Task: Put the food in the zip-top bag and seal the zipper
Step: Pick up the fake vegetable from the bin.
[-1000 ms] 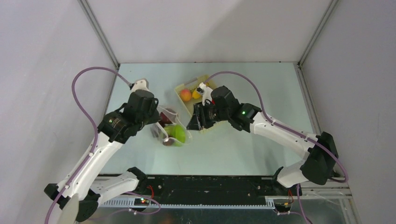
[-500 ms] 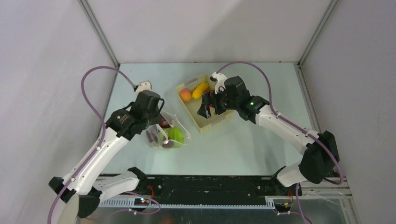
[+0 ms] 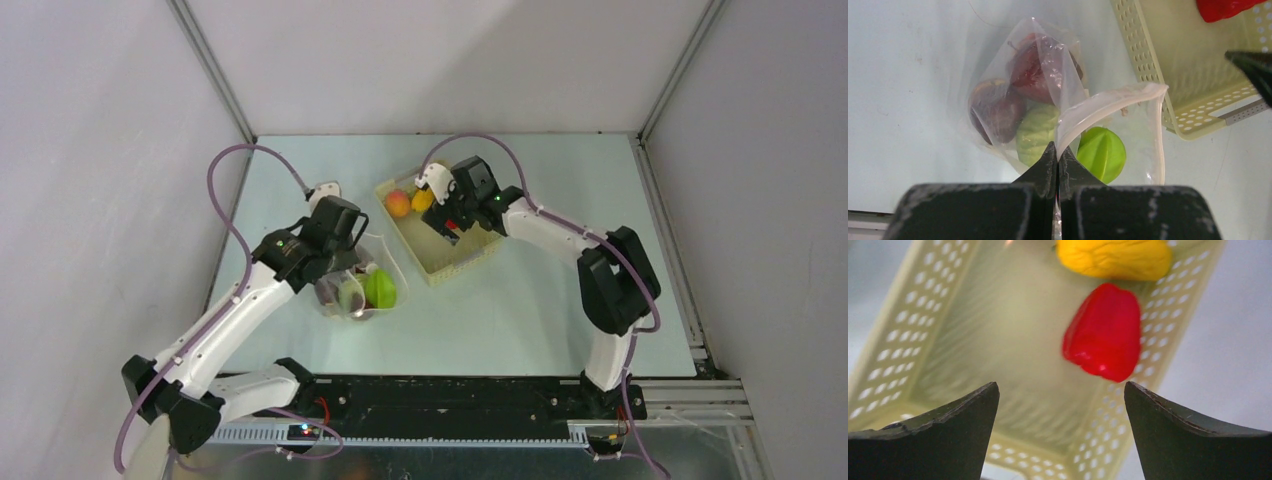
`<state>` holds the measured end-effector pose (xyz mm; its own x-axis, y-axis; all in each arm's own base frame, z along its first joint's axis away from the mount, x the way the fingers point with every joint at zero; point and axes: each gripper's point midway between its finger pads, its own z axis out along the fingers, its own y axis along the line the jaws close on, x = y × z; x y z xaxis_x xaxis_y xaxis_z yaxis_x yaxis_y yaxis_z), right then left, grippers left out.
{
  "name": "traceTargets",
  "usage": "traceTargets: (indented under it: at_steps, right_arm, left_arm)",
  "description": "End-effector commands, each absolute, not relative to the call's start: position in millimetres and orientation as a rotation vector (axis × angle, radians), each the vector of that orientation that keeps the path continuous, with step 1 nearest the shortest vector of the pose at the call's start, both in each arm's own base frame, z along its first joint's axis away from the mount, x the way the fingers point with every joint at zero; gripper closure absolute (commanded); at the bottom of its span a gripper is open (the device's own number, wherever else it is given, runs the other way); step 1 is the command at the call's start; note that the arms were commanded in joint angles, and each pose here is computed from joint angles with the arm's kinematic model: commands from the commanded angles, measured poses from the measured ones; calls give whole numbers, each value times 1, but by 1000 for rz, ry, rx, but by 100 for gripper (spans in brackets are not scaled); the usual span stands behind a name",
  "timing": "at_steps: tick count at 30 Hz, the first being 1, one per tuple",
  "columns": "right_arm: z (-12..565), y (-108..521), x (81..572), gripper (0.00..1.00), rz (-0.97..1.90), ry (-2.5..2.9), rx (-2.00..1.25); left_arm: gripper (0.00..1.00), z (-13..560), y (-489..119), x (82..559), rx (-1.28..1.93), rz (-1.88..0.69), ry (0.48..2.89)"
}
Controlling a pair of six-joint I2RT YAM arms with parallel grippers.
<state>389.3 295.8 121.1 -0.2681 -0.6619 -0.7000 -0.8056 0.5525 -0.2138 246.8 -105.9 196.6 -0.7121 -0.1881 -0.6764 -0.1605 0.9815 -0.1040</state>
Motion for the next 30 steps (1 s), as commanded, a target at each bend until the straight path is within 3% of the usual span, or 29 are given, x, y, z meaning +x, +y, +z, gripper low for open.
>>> traceTargets:
  at_steps: [1, 30]
  right_arm:
    - [136, 292, 429, 1, 76, 1873, -1321]
    - [69, 298, 464, 1, -58, 1946, -1451]
  left_arm:
    - [100, 197, -115, 254, -254, -97, 2362]
    - [100, 200, -118, 257, -248, -104, 2363]
